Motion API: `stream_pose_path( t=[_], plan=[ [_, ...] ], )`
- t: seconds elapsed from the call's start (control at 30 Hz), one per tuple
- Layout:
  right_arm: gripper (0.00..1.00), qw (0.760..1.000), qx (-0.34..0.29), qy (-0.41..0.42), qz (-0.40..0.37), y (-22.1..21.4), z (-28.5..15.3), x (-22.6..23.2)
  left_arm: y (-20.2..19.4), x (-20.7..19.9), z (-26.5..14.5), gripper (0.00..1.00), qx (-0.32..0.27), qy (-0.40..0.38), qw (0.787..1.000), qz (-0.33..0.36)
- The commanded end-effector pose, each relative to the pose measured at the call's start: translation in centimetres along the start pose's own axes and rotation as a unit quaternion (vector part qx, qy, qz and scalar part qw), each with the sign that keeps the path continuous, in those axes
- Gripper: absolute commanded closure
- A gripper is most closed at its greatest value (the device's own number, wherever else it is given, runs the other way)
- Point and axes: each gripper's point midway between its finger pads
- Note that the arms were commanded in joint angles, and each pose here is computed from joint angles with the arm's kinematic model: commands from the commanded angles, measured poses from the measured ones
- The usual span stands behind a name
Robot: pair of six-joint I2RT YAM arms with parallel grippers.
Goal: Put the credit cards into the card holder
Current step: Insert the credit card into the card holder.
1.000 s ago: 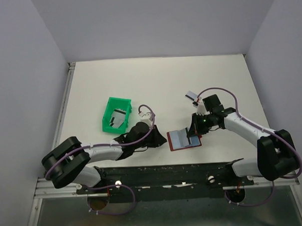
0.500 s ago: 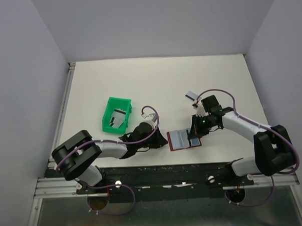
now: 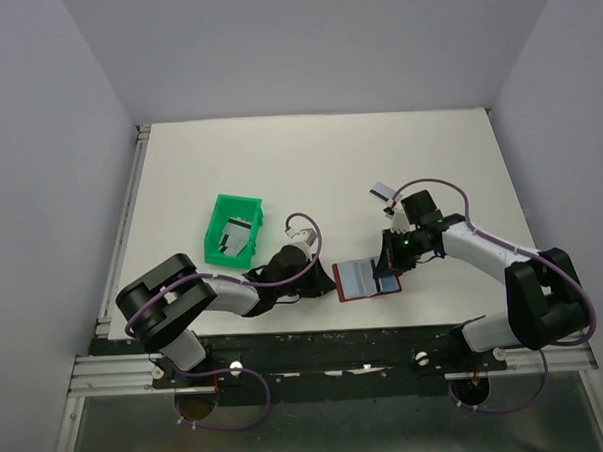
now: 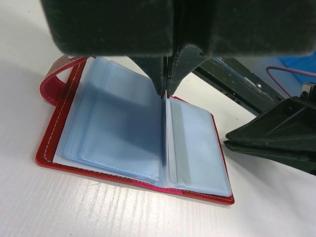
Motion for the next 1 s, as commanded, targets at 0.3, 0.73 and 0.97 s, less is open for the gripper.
stream_pose_path(
  t=[0.3,0.73,0.97],
  plan=[
    [1.00,0.999,-0.035,-0.009,-0.018,1.7,-1.1,0.4,0.9,-1.1,0.4,0.83,-0.008,-0.024,1.000,0.000],
    [0.99,0.999,-0.032,0.004,-0.022,2.1,-0.6,0.8,0.9,-1.0,0.5,0.83,-0.006,-0.023,1.000,-0.001],
    [0.99,0.999,-0.019,0.022,-0.017,1.9,0.0,1.0,0.8,-0.9,0.6,0.83,-0.004,-0.022,1.000,-0.001]
  ],
)
Point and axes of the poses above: each gripper's point midway between its finger pads, its own z axis out along the fingers, its own x axis along the line the jaws close on, y = z × x, and after that the axes turned 3 degrees about z, right-handed
